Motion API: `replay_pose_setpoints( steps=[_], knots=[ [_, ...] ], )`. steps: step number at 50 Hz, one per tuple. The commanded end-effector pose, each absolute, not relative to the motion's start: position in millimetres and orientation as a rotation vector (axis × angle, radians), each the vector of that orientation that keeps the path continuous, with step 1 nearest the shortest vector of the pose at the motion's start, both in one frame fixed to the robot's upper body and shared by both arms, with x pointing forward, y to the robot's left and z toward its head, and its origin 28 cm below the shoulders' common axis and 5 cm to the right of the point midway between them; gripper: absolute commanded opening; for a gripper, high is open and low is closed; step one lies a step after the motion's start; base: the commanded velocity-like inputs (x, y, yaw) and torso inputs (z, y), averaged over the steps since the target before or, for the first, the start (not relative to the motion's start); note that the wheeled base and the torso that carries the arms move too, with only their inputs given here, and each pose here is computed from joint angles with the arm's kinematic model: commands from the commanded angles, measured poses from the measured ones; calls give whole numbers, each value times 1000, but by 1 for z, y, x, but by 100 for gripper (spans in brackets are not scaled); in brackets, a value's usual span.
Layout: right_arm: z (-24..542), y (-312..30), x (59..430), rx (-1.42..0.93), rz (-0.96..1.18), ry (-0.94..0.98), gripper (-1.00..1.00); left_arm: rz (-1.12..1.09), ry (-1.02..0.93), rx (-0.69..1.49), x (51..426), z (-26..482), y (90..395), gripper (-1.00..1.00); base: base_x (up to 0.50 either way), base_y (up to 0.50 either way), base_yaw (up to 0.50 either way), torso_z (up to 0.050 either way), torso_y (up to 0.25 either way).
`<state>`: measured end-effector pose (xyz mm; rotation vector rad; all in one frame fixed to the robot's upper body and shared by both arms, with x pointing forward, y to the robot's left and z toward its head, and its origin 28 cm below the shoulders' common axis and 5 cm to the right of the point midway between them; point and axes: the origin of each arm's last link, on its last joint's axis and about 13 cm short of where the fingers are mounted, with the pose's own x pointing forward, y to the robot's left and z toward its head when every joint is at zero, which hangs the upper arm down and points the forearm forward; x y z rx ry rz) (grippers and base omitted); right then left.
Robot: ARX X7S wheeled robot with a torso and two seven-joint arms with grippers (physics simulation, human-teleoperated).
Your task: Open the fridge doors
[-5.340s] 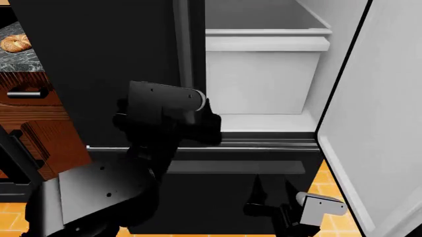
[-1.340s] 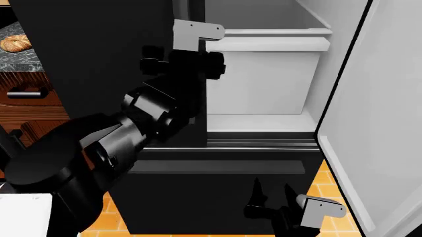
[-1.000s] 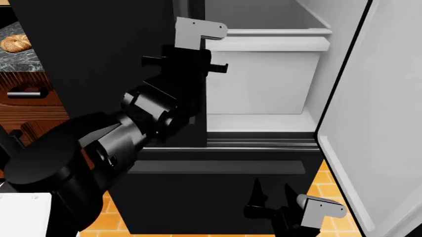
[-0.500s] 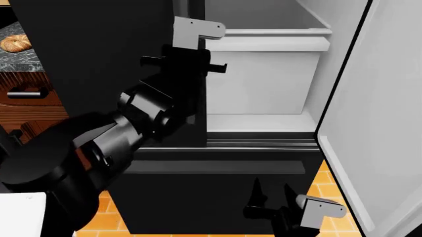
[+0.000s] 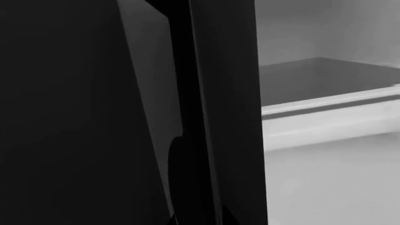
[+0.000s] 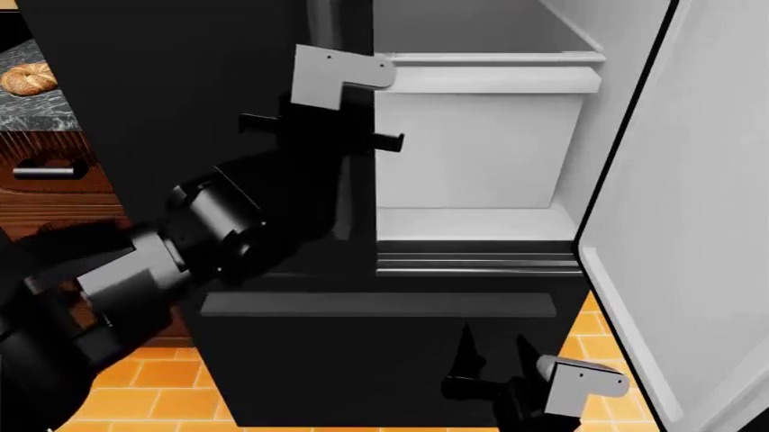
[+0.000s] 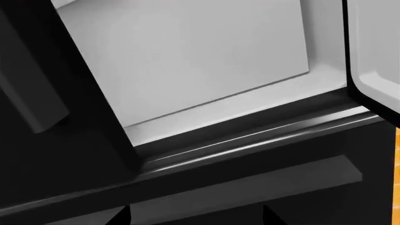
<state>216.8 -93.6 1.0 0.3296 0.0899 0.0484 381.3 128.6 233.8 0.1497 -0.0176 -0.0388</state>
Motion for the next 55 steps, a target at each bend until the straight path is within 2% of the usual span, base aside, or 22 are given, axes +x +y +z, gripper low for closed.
replay_pose_setpoints(
  steps=[1,10,25,46,55],
  knots=[
    [1,-93,216,325,49,90,100,-143,-7,135,360,227,125,-100,0,-3,-3,0,0],
    [1,-93,216,324,51,91,100,-158,-5,115,348,228,139,-100,0,-1,-2,0,0],
    [0,-92,216,320,51,96,100,-188,51,-83,327,228,157,-100,0,-1,-1,0,0],
    [-1,-92,216,315,51,98,100,-167,115,-185,315,207,192,-100,0,0,0,0,0],
    [-2,-92,217,312,51,102,100,-193,100,-187,292,205,204,-100,0,0,1,0,0]
  ],
)
